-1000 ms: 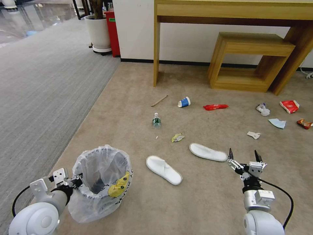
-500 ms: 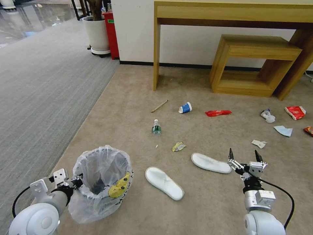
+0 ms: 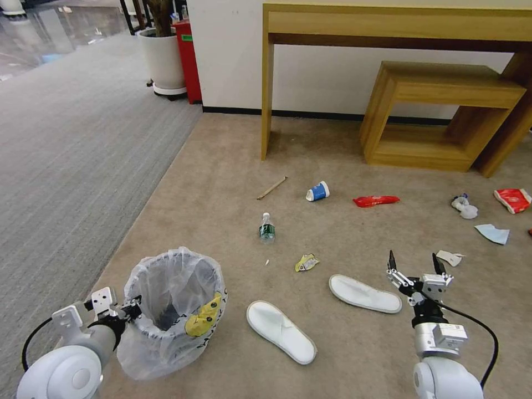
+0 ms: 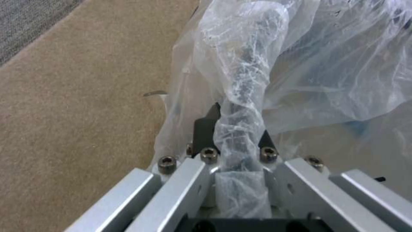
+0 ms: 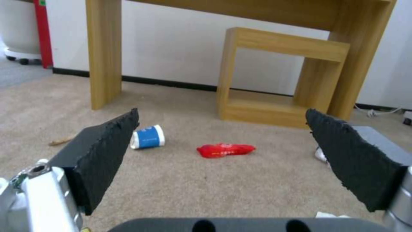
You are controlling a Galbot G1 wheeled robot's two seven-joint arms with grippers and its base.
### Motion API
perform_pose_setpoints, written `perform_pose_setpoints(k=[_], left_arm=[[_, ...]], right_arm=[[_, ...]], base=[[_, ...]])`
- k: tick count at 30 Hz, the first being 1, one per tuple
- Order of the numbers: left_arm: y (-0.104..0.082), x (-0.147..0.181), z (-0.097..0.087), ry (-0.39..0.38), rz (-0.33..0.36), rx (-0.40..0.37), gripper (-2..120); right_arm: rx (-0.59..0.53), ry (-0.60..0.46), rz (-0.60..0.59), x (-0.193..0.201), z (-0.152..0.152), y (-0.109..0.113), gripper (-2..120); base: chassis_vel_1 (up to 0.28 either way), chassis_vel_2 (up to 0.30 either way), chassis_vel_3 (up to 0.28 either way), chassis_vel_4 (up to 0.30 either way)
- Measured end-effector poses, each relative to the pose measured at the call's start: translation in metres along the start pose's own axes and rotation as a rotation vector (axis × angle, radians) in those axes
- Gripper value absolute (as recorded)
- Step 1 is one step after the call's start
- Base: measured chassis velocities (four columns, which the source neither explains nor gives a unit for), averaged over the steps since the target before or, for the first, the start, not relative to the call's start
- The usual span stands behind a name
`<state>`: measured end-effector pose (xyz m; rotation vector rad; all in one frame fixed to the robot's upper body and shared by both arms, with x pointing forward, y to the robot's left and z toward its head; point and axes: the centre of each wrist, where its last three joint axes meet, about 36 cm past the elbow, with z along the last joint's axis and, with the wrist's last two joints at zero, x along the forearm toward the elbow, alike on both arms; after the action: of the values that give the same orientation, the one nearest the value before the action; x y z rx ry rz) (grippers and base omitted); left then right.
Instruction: Pick up the trash bin and place the garbage on the floor into it.
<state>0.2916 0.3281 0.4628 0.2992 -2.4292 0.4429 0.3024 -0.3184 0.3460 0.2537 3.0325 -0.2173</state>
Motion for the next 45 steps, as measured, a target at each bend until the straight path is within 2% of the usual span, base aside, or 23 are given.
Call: perform_pose_setpoints(k=[15,23,30,38,42,45], left_arm=[[0.002,-0.002,0.000,0.002,-0.003,0.001,1],[0.001,-0.003,0.004,0.006,-0.008,0.005,1],[-0.002,-0.003,0.009,0.012,-0.008,0.007,1],[-0.001,-0.002,0.010,0.013,-0.010,0.007,1],[-0.002,-0.001,0.009,0.009,-0.009,0.006,1],[-0.001,-0.001,0.009,0.009,-0.010,0.009,1]], right_arm=[[0.023,-0.003,-0.121,-0.010,0.000,-0.011,100],[-0.013,-0.060,-0.398,-0.018,-0.001,-0.033,100],[-0.007,-0.060,-0.547,-0.026,0.001,-0.048,100],[0.014,0.019,-0.633,-0.043,0.008,-0.065,100],[0.027,0.098,-0.687,-0.049,0.019,-0.077,100],[0.041,0.188,-0.744,-0.049,0.040,-0.089,100]], base=[[0.000,0.000,0.000,0.000],[0.000,0.000,0.000,0.000],[0.000,0.000,0.000,0.000],[0.000,0.000,0.000,0.000],[0.000,0.000,0.000,0.000],[0.000,0.000,0.000,0.000]])
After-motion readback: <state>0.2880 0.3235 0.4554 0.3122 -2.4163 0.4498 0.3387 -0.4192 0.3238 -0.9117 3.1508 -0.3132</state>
